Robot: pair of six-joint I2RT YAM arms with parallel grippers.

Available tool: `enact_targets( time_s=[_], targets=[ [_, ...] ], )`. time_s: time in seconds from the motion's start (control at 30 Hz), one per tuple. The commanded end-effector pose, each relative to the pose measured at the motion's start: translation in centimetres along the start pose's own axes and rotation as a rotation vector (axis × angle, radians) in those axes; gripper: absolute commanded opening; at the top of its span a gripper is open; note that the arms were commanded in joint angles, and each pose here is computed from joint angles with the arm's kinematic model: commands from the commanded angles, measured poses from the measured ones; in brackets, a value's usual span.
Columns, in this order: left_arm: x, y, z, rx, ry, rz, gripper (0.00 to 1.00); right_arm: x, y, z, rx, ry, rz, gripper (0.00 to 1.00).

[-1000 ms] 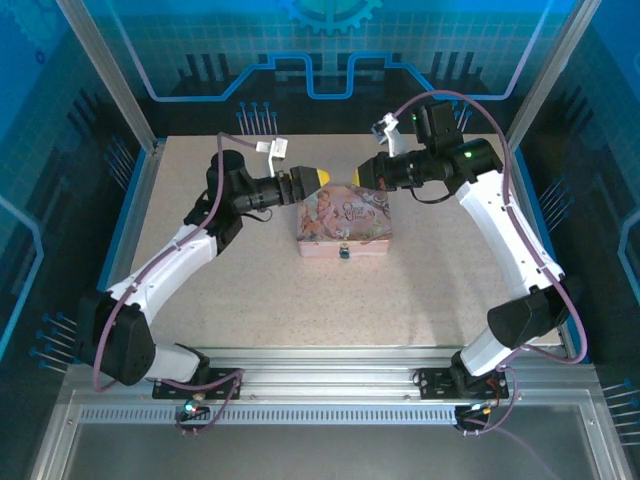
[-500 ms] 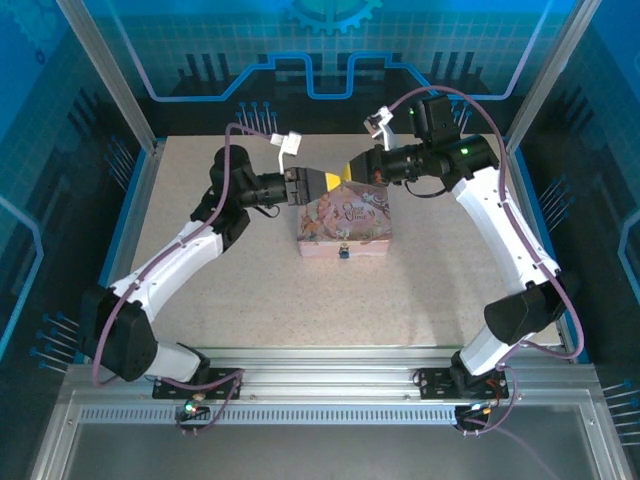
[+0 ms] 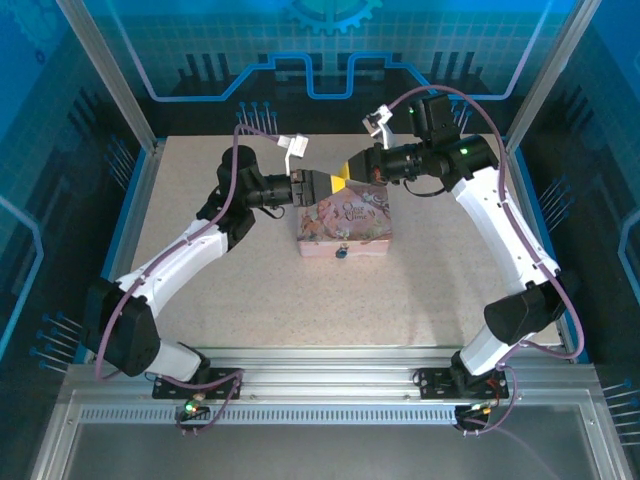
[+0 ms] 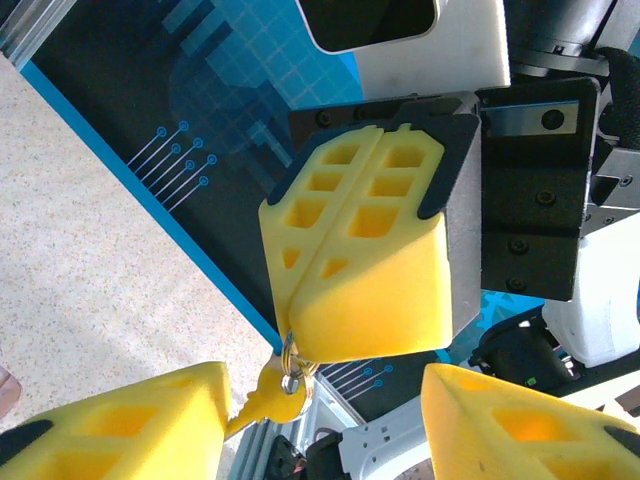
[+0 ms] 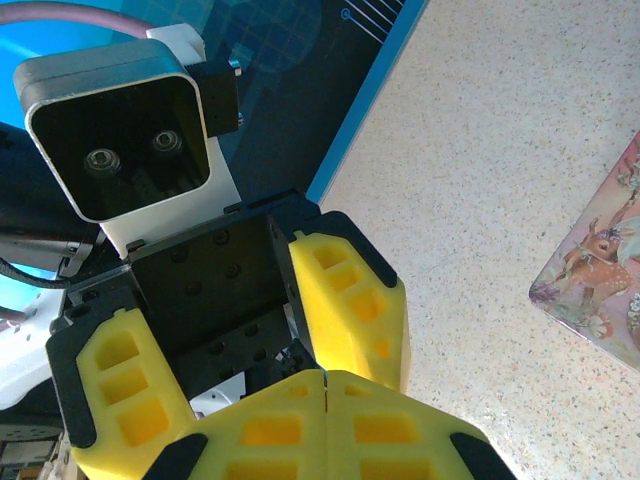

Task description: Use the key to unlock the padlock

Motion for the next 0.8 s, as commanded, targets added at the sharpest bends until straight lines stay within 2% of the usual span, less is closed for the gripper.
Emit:
enact_targets(
  time_s=[0.0,0.5,0.77],
  targets=[
    [-1.7,0.2,-0.4,0.009,0.070,0.044,0.49,1.0,0.2,-0.2,0.000,-0.008,-0.042,0.00],
    [-1.1,0.0,0.0,0.014,0.073,0.012,0.27,0.6,-0.1,0.0,-0.010,0.002,-0.033,0.00],
    [-0.6,0.0,0.2,0.012,0.059,0.003,0.28,1.1,-0.6,-0.3,-0.029,-0.002,-0.044,0.00]
  ],
)
Point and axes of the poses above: each hand's point on the last joint's axis, 136 mm out from that joint toward the fingers, its own y axis out along the fingers, its own x axis along the line the jaws close on, z = x × y, the point moved 3 cm from there along -y, back along the fingers, and after that the axes turned 15 degrees about -y, right-handed, at the moved point
